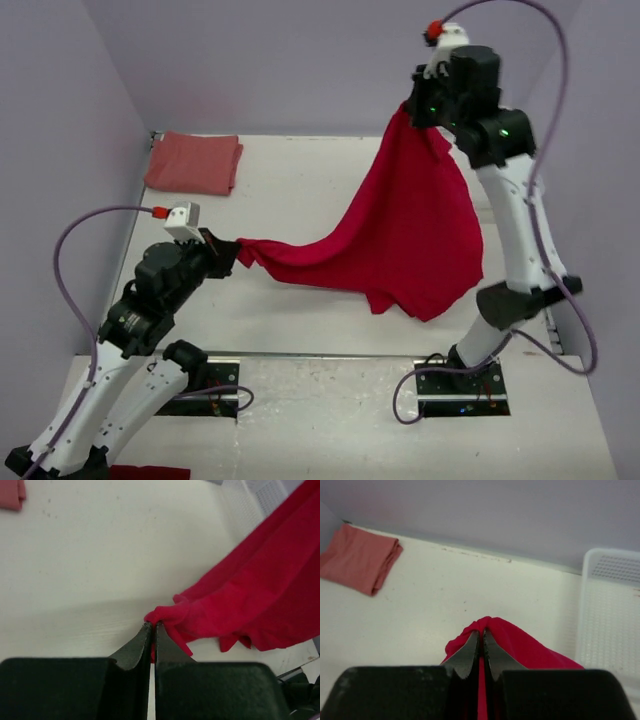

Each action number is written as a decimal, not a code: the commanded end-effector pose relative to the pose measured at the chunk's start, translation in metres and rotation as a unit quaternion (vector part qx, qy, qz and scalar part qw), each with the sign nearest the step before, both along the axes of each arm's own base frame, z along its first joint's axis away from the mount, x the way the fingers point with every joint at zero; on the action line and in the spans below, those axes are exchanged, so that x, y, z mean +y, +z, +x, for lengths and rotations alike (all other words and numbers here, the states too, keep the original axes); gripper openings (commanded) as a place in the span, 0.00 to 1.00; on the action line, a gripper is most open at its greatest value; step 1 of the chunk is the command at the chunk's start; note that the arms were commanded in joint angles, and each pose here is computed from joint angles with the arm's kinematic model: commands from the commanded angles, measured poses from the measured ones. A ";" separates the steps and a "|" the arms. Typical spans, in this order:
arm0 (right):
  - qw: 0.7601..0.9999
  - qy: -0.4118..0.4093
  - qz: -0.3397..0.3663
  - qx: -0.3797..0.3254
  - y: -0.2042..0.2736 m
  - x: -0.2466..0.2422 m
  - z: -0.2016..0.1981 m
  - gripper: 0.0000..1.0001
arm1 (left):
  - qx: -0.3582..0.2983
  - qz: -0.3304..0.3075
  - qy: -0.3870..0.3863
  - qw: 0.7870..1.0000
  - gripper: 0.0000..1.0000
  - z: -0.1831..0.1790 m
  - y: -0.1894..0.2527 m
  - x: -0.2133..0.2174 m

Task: Fold and stack the t-shirts
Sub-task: Flatten out the tshirt

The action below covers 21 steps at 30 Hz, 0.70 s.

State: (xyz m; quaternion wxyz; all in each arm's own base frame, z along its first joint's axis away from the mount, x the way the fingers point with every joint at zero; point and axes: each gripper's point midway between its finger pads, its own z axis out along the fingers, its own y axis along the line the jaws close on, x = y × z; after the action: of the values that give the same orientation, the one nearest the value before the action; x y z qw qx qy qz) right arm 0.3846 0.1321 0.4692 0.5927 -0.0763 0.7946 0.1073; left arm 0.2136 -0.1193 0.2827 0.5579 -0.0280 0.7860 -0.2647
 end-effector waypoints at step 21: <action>0.993 0.053 -0.073 0.072 -0.156 0.054 0.171 0.99 | 0.050 0.038 0.227 0.972 0.42 0.076 -0.054 0.043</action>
State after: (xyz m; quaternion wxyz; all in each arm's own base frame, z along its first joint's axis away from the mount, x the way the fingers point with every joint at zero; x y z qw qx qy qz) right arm 0.5655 0.1990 0.2625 0.4751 -0.1560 0.8601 0.1010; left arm 0.2768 -0.0763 0.1941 0.5166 -0.1947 0.8298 -0.0813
